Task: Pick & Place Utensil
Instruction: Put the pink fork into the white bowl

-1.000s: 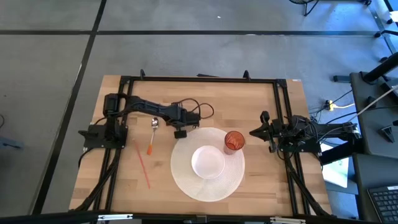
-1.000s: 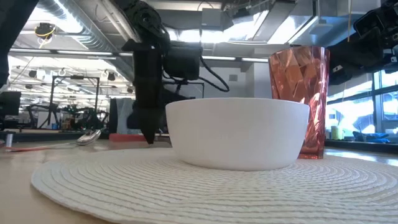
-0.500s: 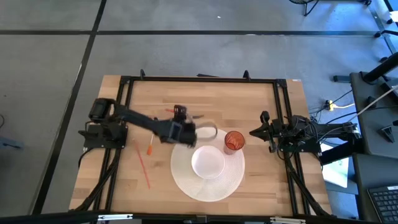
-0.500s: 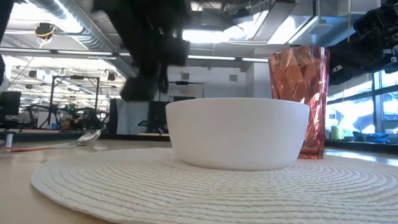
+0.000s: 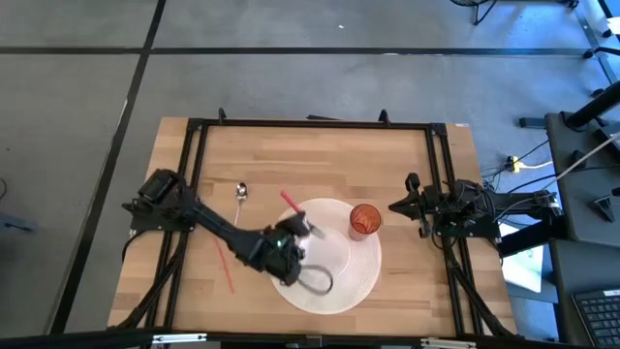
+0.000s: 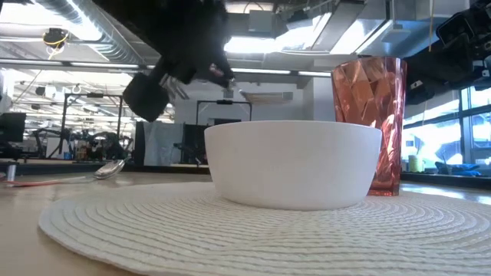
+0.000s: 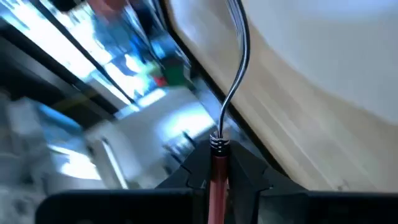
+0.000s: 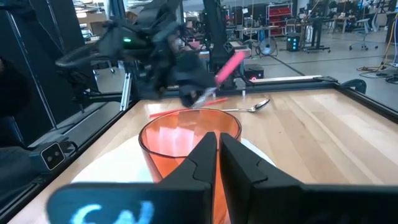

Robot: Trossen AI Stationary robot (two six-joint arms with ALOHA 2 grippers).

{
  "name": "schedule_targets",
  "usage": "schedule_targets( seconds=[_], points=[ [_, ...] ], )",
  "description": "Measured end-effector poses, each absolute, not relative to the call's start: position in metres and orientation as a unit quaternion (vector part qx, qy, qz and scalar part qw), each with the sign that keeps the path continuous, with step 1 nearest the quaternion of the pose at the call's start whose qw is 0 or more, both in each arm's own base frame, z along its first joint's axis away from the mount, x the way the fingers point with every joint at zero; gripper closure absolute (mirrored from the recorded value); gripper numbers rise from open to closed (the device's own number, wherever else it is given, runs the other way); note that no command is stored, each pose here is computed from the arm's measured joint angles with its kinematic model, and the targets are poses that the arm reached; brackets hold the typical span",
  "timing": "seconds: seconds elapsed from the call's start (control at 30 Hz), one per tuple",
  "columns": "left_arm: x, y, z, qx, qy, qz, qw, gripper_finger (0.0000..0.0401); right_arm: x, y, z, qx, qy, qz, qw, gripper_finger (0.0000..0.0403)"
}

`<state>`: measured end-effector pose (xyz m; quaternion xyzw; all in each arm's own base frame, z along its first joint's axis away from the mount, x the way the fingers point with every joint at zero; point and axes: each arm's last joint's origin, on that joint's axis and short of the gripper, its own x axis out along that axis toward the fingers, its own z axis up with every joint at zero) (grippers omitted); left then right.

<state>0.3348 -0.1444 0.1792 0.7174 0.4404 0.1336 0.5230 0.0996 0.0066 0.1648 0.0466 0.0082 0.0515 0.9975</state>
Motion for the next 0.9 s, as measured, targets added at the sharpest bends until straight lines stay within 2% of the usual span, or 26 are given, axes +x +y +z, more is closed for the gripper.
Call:
schedule_targets(
  seconds=[0.2, 0.6, 0.8, 0.9],
  points=[
    [0.342, -0.16, 0.165, 0.761, 0.426, 0.104, 0.478, 0.0376, 0.1, 0.007, 0.165, 0.045, 0.008, 0.051, 0.998, 0.0382],
    [0.351, -0.161, 0.126, 0.787, 0.442, 0.059, 0.427, 0.0376, 0.1, 0.007, 0.165, 0.042, 0.008, 0.051, 0.998, 0.0382],
    [0.353, -0.163, 0.126, 0.785, 0.435, 0.064, 0.436, 0.0374, 0.1, 0.007, 0.165, 0.041, 0.008, 0.051, 0.998, 0.0382],
    [0.354, -0.163, 0.127, 0.785, 0.434, 0.064, 0.437, 0.0346, 0.1, 0.007, 0.165, 0.041, 0.008, 0.051, 0.998, 0.0382]
  ],
)
